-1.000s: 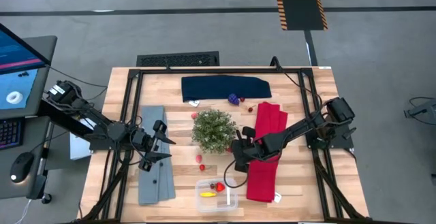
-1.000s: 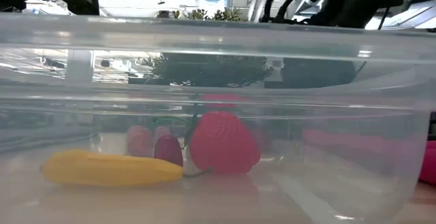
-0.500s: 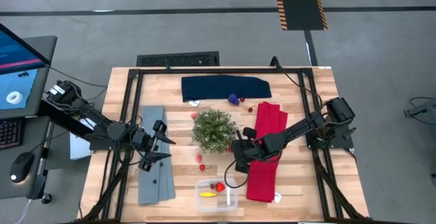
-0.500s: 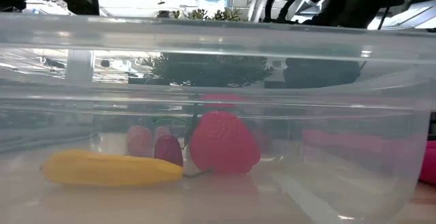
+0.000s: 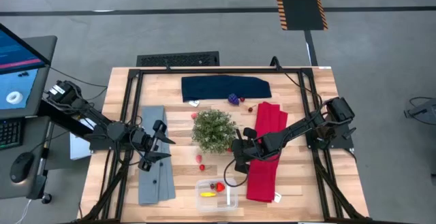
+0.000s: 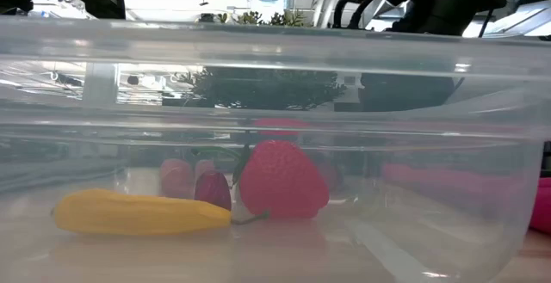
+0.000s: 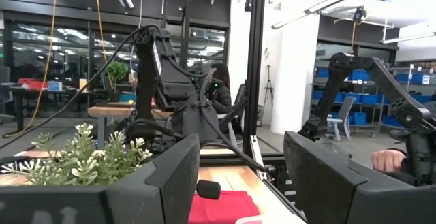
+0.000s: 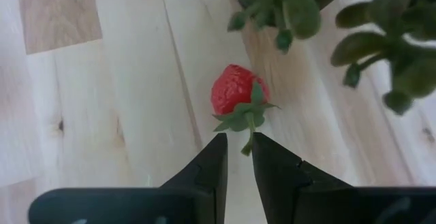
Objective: Pick and placing Produce into tupperware
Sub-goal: Put the strawberry into the transparent container
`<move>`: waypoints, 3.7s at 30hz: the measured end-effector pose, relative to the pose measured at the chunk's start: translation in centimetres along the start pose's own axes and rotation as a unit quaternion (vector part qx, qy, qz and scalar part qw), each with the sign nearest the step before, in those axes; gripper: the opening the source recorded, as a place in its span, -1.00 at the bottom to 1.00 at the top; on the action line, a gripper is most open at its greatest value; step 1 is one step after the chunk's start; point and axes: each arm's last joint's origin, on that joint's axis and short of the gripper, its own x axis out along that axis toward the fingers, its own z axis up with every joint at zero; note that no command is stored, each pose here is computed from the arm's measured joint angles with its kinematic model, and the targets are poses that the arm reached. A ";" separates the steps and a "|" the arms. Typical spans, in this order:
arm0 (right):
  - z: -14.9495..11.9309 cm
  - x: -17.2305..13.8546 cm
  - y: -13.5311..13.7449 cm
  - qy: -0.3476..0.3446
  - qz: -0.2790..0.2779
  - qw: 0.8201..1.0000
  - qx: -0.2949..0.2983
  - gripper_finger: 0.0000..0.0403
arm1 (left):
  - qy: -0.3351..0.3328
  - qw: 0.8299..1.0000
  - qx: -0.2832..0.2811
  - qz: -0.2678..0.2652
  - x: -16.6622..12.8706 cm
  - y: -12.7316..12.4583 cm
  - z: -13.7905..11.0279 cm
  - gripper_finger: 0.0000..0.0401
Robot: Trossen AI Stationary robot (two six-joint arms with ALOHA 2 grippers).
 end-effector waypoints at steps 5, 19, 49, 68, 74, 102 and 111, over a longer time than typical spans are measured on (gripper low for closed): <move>0.1 0.1 -0.2 -0.002 -0.002 1.000 0.001 -0.54 | -0.001 1.000 0.000 0.000 0.0 0.0 0.0 0.01; 0.0 0.2 -0.4 0.012 -0.004 1.000 0.008 -0.58 | -0.003 1.000 -0.001 -0.003 0.0 0.0 0.1 0.01; 0.4 0.5 -1.3 0.014 -0.004 0.995 0.103 -0.49 | -0.003 1.000 -0.001 -0.004 0.0 0.0 0.1 0.01; 1.3 0.6 -1.3 -0.011 0.026 0.982 0.187 -0.09 | -0.003 1.000 -0.001 -0.004 0.0 0.0 0.1 0.01; 1.2 0.6 -1.3 -0.010 0.024 0.980 0.196 -0.18 | -0.004 1.000 -0.001 -0.004 0.0 0.0 0.1 0.01; 1.3 2.8 -2.3 0.017 0.021 0.980 0.198 -0.48 | -0.005 1.000 -0.001 -0.007 0.0 0.0 0.1 0.01; 0.9 2.1 -1.8 0.044 -0.012 0.983 0.176 -0.90 | -0.005 1.000 -0.001 -0.007 0.0 0.0 0.1 0.01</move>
